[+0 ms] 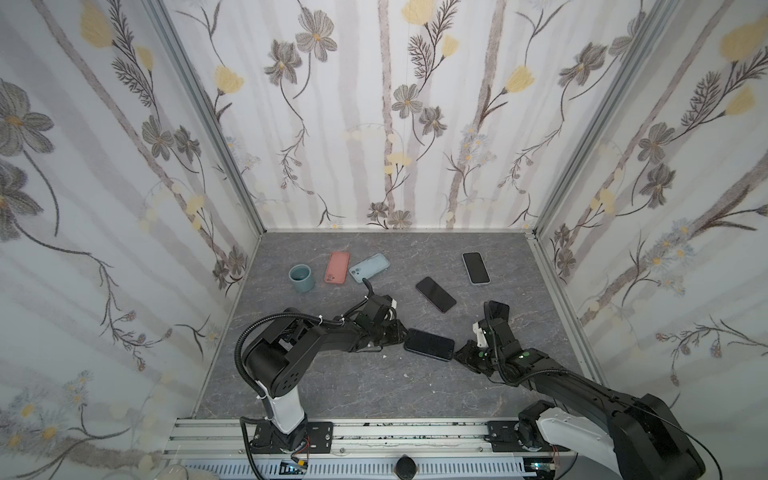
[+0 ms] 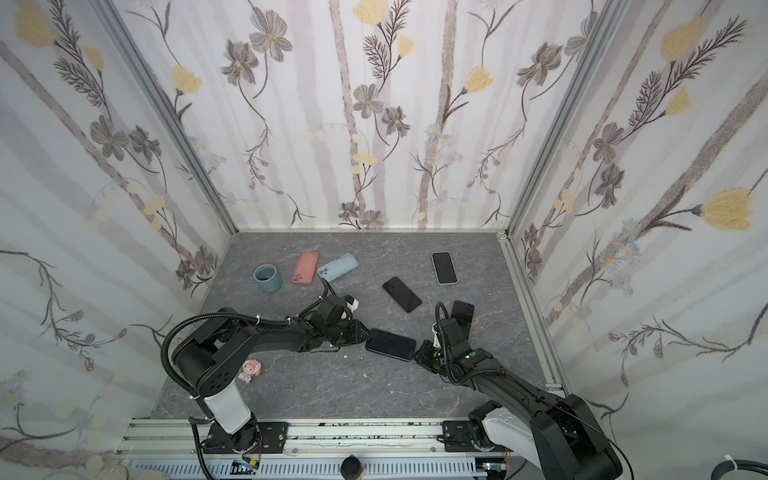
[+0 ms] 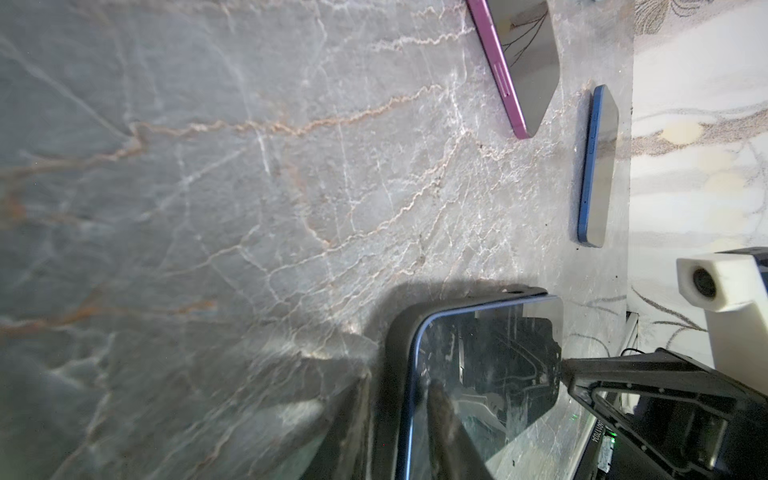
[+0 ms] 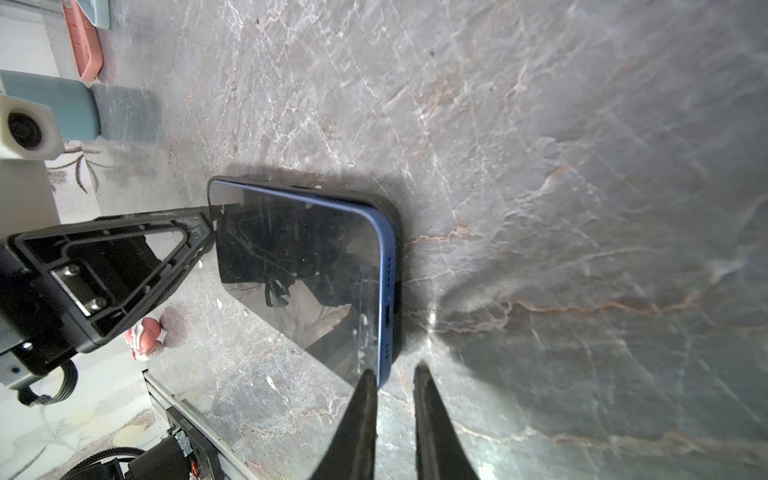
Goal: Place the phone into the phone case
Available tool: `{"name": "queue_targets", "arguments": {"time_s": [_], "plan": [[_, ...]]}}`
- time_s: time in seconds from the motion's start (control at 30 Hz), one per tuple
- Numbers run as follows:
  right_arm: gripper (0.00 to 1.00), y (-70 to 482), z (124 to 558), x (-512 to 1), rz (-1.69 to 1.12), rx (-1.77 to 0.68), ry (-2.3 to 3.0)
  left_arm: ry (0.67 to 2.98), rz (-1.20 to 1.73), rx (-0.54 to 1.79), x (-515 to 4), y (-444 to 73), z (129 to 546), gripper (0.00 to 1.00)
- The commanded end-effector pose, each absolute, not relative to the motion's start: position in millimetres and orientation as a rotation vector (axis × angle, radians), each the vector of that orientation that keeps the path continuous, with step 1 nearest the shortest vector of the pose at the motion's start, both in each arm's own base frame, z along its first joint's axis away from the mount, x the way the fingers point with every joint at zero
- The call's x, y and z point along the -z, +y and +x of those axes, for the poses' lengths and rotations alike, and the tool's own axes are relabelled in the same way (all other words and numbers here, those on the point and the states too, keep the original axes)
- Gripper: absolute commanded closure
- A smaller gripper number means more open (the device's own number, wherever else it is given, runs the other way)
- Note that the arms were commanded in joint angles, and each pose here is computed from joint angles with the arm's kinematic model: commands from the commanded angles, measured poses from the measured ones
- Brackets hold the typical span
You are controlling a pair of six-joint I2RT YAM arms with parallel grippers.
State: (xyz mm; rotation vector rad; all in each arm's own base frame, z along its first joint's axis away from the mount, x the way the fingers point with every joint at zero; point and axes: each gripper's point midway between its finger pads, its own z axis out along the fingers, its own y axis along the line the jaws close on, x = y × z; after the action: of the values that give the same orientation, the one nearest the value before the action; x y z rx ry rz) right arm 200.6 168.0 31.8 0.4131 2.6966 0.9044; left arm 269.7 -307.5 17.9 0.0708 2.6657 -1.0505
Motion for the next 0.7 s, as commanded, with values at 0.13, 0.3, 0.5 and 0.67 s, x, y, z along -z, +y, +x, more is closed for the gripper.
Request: {"name": "queue_targets", "arguments": {"time_s": [0.13, 0.3, 0.5, 0.67], "plan": [[0.90, 177, 207, -35, 0.350, -0.950, 2.678, 2.939, 0.037, 0.838, 26, -273, 227, 0.72], [0.91, 182, 211, -34, 0.318, -0.955, 2.692, 2.960, 0.031, 0.862, 29, -272, 219, 0.73], [0.92, 189, 212, -33, 0.296, -0.983, 2.708, 2.969, 0.018, 0.867, 32, -268, 211, 0.74], [0.91, 181, 207, -26, 0.283, -0.901, 2.751, 2.978, -0.004, 0.834, 39, -262, 208, 0.74]]}}
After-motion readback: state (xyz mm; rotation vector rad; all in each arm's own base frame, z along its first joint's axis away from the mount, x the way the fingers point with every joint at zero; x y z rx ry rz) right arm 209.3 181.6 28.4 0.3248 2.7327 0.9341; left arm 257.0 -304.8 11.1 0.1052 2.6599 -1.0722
